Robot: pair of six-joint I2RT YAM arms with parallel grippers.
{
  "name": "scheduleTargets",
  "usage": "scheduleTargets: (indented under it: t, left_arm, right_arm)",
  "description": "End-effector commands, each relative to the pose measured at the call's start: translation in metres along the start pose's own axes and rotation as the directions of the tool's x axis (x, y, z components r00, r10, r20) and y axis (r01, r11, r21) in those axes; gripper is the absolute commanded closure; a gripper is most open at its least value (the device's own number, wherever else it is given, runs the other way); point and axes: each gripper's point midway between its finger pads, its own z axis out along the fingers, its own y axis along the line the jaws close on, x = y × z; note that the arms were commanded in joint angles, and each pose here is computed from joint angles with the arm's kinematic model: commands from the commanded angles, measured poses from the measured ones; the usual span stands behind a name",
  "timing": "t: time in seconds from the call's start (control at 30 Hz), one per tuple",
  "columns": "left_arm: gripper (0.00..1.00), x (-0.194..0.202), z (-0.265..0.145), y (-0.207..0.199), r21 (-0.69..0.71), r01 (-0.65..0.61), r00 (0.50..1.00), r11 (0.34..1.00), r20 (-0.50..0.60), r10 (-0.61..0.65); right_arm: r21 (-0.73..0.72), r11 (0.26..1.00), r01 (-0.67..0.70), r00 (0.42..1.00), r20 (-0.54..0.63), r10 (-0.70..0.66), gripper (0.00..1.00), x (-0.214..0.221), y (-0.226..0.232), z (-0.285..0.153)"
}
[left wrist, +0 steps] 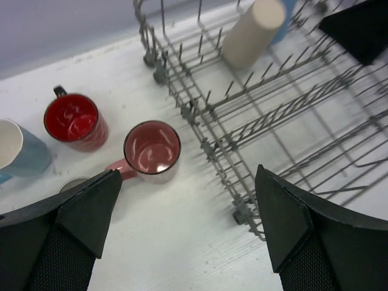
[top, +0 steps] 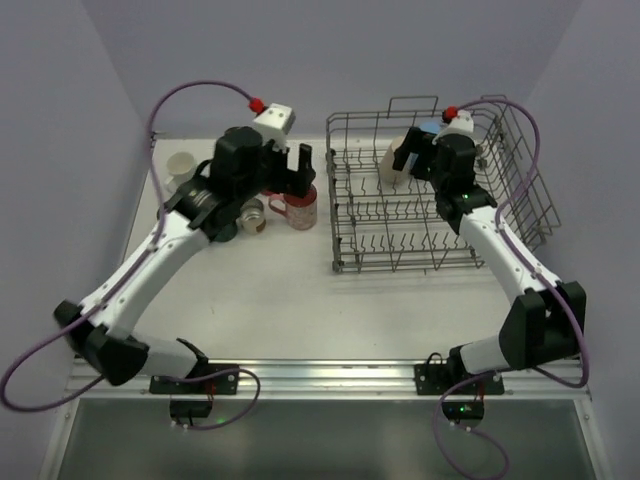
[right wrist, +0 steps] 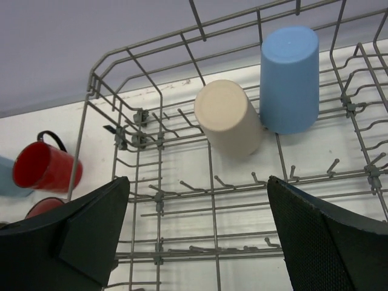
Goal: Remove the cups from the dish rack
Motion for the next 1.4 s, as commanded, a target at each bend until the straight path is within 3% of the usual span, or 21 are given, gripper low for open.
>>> scheduleTargets:
  t: [0.0, 0.13, 0.33, 0.53, 0.77, 0.87, 1.0, 1.1, 1.37]
  left_arm:
    - [0.0, -0.043, -0.059, -0.02, 0.155, 0.044, 0.96, 0.987, 0.266, -0.085]
    - [0.0, -0.004, -0.113, -0.001, 0.139, 0.041, 0.935, 0.989, 0.344, -0.087]
    - [0.0, 0.037, -0.146, 0.039, -0.015, 0.055, 0.916, 0.998, 0.399, -0.045]
    - [0.0, 0.053, -0.139, 0.052, -0.078, 0.045, 0.909, 0.996, 0.418, -0.008]
    - [0.0, 0.065, -0.125, 0.041, -0.024, 0.018, 0.931, 1.0, 0.366, -0.008]
    - [0.0, 0.064, -0.126, 0.042, -0.025, 0.022, 0.928, 0.999, 0.373, -0.011]
    - [0.0, 0.066, -0.124, 0.04, -0.019, 0.02, 0.931, 1.0, 0.365, -0.011]
    - [0.0, 0.066, -0.121, 0.038, -0.01, 0.016, 0.934, 1.0, 0.357, -0.012]
    - [0.0, 0.055, -0.117, 0.022, 0.075, 0.026, 0.937, 0.997, 0.346, -0.051]
  right_arm:
    - [0.053, 0.998, 0.031, 0.999, 0.01, -0.032, 0.01, -0.019, -0.008, 0.025]
    - [0.104, 0.992, 0.066, 0.997, -0.057, -0.06, 0.01, -0.008, -0.017, 0.058]
    - [0.152, 0.983, 0.101, 0.99, -0.115, -0.084, 0.01, 0.007, -0.024, 0.101]
    - [0.168, 0.981, 0.099, 0.984, -0.164, -0.071, 0.02, 0.024, -0.026, 0.126]
    - [0.173, 0.977, 0.124, 0.977, -0.191, -0.09, 0.11, 0.034, -0.027, 0.144]
    - [0.175, 0.974, 0.141, 0.976, -0.191, -0.107, 0.2, 0.032, -0.027, 0.149]
    - [0.177, 0.972, 0.153, 0.979, -0.163, -0.125, 0.41, 0.022, -0.027, 0.148]
    - [0.18, 0.971, 0.156, 0.983, -0.119, -0.136, 0.52, 0.004, -0.024, 0.14]
    - [0.061, 0.995, 0.082, 0.987, 0.133, -0.089, 0.57, -0.093, 0.015, 0.079]
